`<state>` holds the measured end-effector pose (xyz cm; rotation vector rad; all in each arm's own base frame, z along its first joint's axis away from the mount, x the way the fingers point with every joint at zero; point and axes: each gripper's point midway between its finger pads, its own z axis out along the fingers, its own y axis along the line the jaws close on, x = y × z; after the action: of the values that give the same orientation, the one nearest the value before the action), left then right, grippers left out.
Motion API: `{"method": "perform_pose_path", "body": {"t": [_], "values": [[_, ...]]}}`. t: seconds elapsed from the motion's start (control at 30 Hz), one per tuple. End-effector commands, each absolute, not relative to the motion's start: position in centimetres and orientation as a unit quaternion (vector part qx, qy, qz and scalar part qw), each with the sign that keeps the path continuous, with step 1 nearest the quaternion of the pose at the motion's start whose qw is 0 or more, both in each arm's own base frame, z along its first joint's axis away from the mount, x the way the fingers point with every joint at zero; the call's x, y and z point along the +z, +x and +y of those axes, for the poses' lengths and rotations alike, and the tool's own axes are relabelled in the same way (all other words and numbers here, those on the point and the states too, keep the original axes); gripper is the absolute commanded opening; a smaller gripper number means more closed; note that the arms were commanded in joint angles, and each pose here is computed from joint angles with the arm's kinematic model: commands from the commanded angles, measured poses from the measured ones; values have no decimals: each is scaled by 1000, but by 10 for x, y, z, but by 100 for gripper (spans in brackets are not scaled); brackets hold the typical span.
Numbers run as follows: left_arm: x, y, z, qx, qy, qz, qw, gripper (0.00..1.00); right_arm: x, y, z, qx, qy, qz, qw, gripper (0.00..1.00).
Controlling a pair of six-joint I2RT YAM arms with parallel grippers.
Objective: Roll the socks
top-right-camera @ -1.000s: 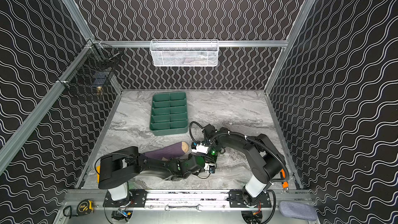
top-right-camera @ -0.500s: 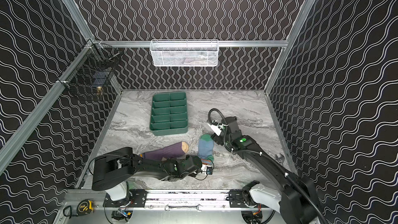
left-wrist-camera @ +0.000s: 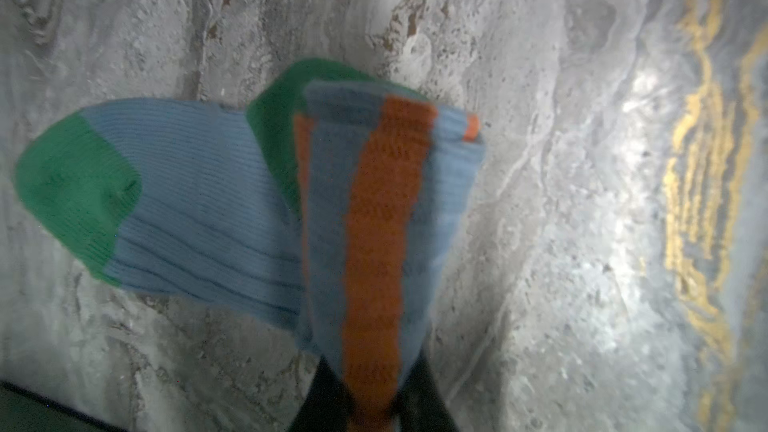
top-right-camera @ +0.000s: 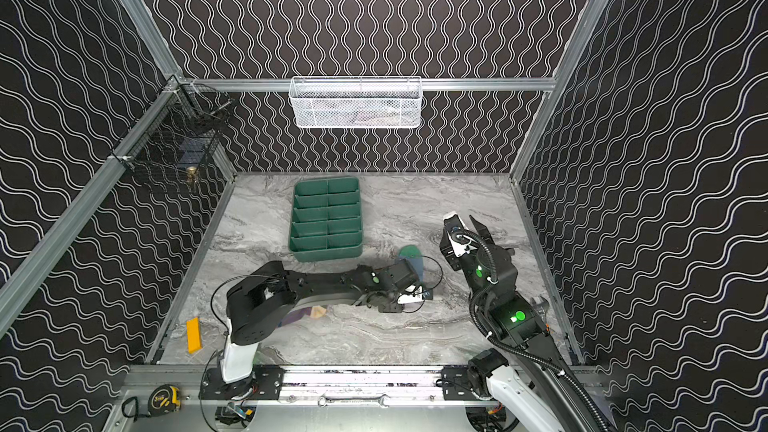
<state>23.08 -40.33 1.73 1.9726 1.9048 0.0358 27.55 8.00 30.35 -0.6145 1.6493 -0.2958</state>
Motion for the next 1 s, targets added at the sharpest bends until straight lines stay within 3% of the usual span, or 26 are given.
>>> {"method": "perform_pose_path", "body": {"t": [0.0, 0.2, 0.37, 0.6, 0.73, 0.97], "values": [[-8, 186, -345, -14, 674, 739, -2, 0, 269, 255, 92, -144, -387, 709, 571, 65], [-5, 187, -348, -63, 625, 775, -74, 0, 226, 206, 130, -132, -588, 601, 525, 63], [-13, 194, -349, -86, 588, 795, -119, 0, 157, 190, 150, -132, -672, 596, 420, 62], [-21, 201, -346, -100, 570, 803, -143, 0, 87, 192, 172, -139, -706, 591, 366, 64], [-20, 199, -346, -108, 572, 801, -141, 0, 76, 208, 178, -165, -705, 580, 373, 70], [-18, 193, -343, -118, 574, 798, -143, 0, 57, 231, 179, -162, -699, 600, 354, 71]]}}
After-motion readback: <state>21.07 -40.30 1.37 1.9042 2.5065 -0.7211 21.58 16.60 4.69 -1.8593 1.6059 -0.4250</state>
